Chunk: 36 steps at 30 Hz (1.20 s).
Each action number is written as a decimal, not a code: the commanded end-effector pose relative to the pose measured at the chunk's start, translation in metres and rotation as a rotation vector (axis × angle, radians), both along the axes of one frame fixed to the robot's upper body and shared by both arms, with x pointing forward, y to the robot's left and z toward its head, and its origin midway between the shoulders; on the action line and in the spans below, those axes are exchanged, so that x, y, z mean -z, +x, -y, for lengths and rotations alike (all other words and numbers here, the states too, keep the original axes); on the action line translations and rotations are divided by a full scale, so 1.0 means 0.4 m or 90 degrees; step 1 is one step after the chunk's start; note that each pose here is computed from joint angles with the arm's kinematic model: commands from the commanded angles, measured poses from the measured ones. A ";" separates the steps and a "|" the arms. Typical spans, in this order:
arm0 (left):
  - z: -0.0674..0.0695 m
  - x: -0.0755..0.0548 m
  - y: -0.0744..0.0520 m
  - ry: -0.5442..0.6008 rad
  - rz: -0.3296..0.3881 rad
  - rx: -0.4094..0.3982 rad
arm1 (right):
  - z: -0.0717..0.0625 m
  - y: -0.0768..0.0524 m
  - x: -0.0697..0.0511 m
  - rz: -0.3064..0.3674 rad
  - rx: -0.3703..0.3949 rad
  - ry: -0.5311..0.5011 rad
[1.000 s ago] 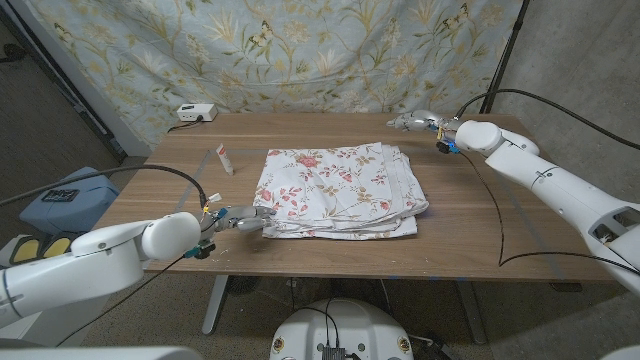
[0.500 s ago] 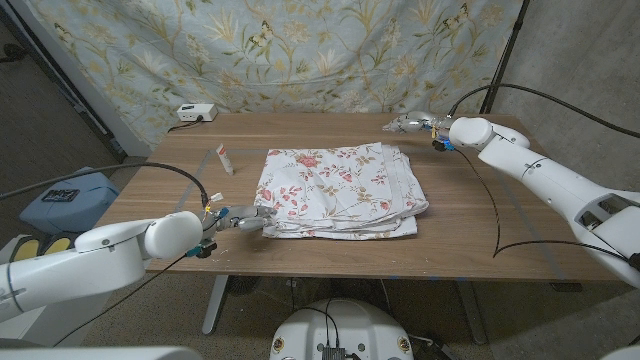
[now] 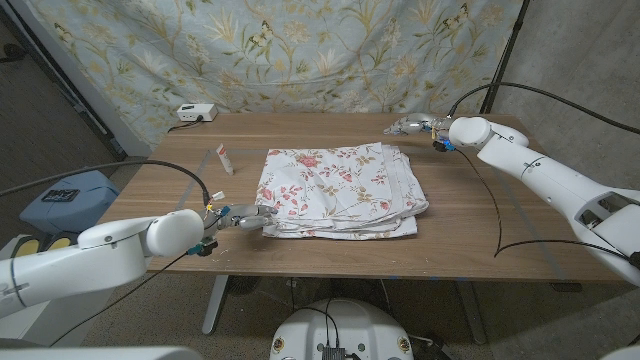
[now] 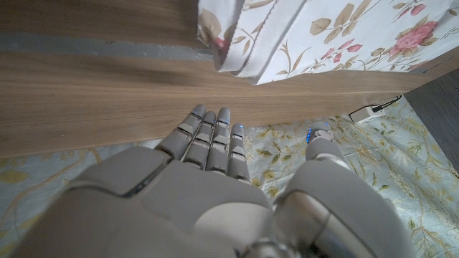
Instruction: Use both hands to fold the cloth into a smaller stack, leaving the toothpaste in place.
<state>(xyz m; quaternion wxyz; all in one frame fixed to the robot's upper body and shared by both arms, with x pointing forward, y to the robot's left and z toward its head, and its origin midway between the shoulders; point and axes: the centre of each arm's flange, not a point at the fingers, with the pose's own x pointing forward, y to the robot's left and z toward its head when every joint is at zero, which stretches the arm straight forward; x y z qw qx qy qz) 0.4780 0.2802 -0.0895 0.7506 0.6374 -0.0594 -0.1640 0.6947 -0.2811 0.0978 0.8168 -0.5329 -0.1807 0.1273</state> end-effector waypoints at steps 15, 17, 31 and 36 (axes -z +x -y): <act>0.023 -0.061 -0.015 0.026 0.027 0.002 | -0.014 0.006 0.015 -0.027 -0.001 -0.020; 0.024 -0.065 -0.016 0.028 0.027 0.002 | -0.016 0.008 0.016 -0.030 -0.002 -0.023; 0.029 -0.076 -0.012 0.037 0.022 0.001 | -0.008 0.043 0.027 -0.052 0.002 -0.032; 0.031 -0.074 -0.006 0.043 0.012 0.003 | 0.006 0.049 0.034 -0.056 0.007 -0.029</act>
